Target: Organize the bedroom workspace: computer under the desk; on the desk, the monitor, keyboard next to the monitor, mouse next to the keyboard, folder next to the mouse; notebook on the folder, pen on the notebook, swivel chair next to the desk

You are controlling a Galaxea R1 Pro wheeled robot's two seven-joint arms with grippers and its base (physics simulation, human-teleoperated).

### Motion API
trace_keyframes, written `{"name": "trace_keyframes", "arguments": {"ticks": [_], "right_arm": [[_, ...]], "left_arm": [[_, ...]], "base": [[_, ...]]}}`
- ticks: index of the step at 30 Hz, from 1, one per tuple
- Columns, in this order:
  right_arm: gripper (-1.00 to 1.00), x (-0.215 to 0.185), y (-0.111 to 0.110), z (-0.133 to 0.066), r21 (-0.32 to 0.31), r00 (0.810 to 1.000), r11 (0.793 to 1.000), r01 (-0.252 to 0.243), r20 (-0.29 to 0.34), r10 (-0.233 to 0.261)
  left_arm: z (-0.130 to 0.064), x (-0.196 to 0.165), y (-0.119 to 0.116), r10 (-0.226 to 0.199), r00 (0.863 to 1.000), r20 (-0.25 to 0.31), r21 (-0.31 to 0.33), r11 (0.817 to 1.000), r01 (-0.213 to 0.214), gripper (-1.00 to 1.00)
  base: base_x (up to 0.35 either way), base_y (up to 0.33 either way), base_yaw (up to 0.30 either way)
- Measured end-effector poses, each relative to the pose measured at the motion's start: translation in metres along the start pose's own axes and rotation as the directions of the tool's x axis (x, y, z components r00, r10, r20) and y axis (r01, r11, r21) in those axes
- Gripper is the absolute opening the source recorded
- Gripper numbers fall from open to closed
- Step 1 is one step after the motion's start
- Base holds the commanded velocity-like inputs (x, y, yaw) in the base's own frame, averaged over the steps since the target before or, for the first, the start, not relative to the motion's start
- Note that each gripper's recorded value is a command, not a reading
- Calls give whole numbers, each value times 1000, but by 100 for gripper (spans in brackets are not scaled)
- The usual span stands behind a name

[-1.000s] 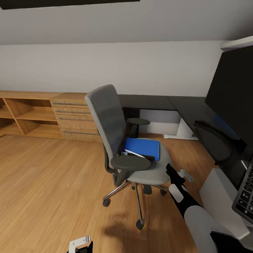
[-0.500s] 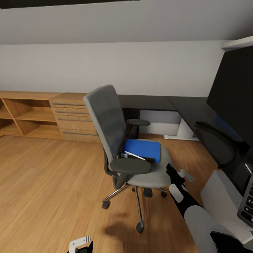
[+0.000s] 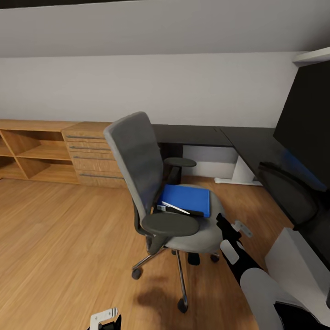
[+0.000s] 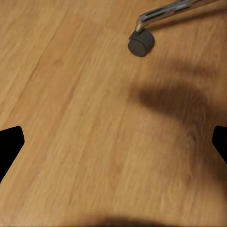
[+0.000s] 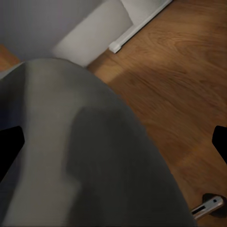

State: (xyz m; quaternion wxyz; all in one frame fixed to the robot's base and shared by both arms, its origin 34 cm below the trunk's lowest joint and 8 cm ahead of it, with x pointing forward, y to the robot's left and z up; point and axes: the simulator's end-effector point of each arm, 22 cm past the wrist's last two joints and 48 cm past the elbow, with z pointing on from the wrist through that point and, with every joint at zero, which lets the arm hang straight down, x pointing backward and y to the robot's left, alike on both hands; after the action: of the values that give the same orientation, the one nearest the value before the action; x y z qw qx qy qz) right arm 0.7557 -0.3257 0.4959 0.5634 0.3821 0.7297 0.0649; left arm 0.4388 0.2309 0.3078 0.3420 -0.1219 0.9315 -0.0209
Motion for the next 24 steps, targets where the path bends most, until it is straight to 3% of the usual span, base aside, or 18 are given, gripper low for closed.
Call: {"name": "trace_keyframes", "arguments": {"ticks": [7,24], "right_arm": [[100,0,0,0,0,1000,1000,-2,1,2],[100,1,1,0,-3,1000,1000,3,-2,-3]], "left_arm": [[0,0,0,0,1000,0,0,1000,0,100],[0,0,3,0,1000,1,-7,1000,0,100]], "base": [[7,0,48],[0,0,191]]}}
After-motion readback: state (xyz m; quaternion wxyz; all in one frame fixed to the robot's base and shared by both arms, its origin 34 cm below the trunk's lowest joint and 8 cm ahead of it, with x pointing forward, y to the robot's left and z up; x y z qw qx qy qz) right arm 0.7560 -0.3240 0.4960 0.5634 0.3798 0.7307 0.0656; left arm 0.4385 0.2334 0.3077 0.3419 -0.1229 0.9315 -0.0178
